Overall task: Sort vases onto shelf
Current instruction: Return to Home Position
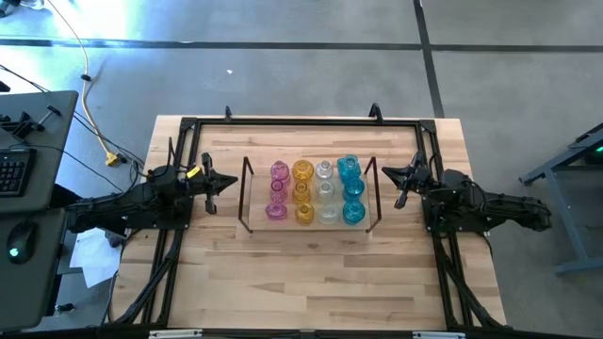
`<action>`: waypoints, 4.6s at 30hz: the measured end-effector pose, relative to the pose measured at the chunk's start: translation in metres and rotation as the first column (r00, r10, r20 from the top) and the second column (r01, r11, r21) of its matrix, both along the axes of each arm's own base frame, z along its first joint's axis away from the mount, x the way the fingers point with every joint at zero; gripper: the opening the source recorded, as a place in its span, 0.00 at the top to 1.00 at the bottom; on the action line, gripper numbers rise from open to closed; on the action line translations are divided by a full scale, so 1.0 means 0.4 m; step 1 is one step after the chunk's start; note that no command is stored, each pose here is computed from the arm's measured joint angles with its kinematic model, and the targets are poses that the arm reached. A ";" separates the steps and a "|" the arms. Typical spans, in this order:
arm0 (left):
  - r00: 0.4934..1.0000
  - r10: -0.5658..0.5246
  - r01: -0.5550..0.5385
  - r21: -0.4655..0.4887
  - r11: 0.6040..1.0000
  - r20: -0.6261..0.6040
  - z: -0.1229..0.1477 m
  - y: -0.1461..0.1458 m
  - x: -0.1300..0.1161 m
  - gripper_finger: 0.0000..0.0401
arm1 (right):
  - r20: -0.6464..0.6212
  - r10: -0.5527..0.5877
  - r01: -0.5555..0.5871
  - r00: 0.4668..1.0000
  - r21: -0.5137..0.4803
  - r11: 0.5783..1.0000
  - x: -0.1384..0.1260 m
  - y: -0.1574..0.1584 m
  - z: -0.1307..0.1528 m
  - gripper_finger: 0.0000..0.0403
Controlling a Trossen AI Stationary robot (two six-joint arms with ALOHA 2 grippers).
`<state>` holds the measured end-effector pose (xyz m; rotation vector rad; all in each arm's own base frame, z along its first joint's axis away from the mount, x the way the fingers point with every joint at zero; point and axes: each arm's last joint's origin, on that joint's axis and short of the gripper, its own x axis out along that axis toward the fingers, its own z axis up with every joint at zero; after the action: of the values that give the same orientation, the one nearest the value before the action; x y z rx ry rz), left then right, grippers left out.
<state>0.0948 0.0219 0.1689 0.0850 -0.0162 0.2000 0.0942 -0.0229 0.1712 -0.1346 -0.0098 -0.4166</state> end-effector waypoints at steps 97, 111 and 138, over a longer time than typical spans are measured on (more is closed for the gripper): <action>0.998 -0.051 0.051 -0.007 0.999 -0.029 -0.006 -0.011 0.007 1.00 | 0.000 0.000 0.000 1.000 0.000 1.000 0.000 0.000 0.000 1.00; 0.998 -0.051 0.051 -0.007 0.999 -0.029 -0.006 -0.011 0.007 1.00 | 0.000 0.000 0.000 1.000 0.000 1.000 0.000 0.000 0.000 1.00; 0.998 -0.050 0.050 -0.007 0.999 -0.029 -0.006 -0.011 0.007 1.00 | 0.001 0.000 0.000 1.000 0.000 1.000 0.000 0.000 0.000 1.00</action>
<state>0.0977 0.0175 0.1666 0.0811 0.0112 0.1485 0.0942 -0.0229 0.1713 -0.1346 -0.0106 -0.4170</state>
